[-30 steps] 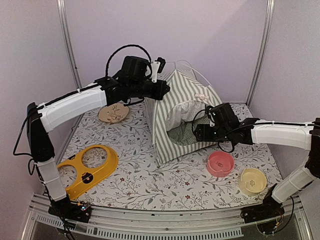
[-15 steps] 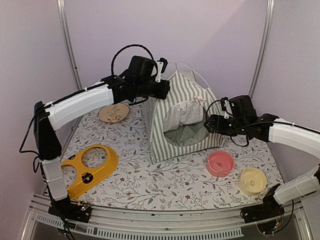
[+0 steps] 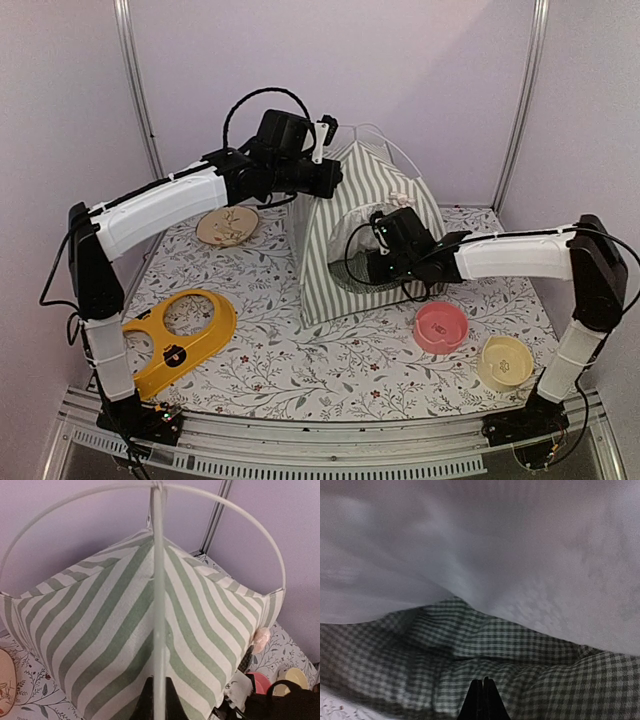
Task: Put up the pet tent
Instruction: Adjust the cushion in the tent, then adjust the tent flap on the tent.
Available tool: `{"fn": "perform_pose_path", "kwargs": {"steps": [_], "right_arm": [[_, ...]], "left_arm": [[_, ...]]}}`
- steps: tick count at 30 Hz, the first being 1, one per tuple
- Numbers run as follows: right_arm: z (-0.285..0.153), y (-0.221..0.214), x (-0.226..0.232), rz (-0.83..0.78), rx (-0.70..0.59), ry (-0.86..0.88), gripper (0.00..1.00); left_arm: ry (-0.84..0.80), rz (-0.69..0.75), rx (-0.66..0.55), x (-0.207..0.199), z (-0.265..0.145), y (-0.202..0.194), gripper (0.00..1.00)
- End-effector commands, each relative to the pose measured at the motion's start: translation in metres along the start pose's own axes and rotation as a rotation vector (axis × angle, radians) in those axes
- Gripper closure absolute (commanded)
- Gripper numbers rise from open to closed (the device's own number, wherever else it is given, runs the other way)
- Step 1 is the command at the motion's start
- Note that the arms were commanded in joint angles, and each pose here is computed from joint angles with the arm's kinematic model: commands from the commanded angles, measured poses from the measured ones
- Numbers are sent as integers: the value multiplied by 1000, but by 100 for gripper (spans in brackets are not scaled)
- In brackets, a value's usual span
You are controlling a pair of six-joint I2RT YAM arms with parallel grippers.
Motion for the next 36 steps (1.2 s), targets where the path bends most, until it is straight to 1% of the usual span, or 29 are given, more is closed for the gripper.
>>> {"fn": "perform_pose_path", "kwargs": {"steps": [1,4,6,8,10,12,13,14,15,16,18,19,20,21,24,27,28,31,34,36], "right_arm": [[38,-42,-66,-9,196,-358,100],[53,-62,-80,-21,283,-407,100],[58,-52,-76,-14,274,-386,100],[53,-42,-69,-1,238,-332,100],[35,-28,-60,19,147,-266,99],[15,-11,-57,47,31,-201,86],[7,-2,-58,56,-10,-185,83],[1,5,-57,60,-37,-167,78],[-5,12,-54,46,-64,-133,73],[-14,21,-51,36,-110,-89,66],[-31,31,-45,51,-243,-1,40],[-38,32,-43,59,-307,33,23],[-43,31,-41,65,-365,66,15],[-45,32,-39,68,-416,86,10],[-40,24,-33,41,-508,108,5],[-36,20,-29,-16,-598,52,1],[-33,20,-27,-26,-611,38,0],[-16,22,-14,-38,-594,23,1],[-6,20,-12,-26,-601,-135,1],[-2,17,-20,0,-624,-247,1]], "left_arm": [[26,-11,-38,9,-9,16,100],[18,-9,-42,9,-8,18,100],[7,-5,-37,7,-5,17,100],[-12,0,-38,5,-2,18,100],[-22,6,-37,4,2,17,100],[-42,19,-35,2,5,17,100],[-45,21,-41,1,5,19,100],[-47,22,-47,0,3,22,100],[-39,25,-29,2,13,15,100],[-38,26,-24,2,17,14,100],[-45,24,-26,1,17,15,100],[-49,22,-27,0,17,15,100],[-53,19,-29,-1,16,16,100],[-53,16,-29,-1,17,17,100],[-57,2,-19,-2,18,17,100],[-59,-9,-15,-3,18,17,100],[-55,-13,-14,-2,18,17,100],[-55,-30,-13,-2,19,16,100],[-60,-40,-12,-3,19,15,100],[-65,-42,-16,-3,18,16,100]]}}
Point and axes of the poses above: each gripper's point midway between its finger pads, its own z axis out along the fingers, its own x axis along the line the jaws close on, y = z × x, the point moved 6 cm from there along -z, back along the fingers, and after that the axes turned 13 degrees about -z, right-handed, at the moved point
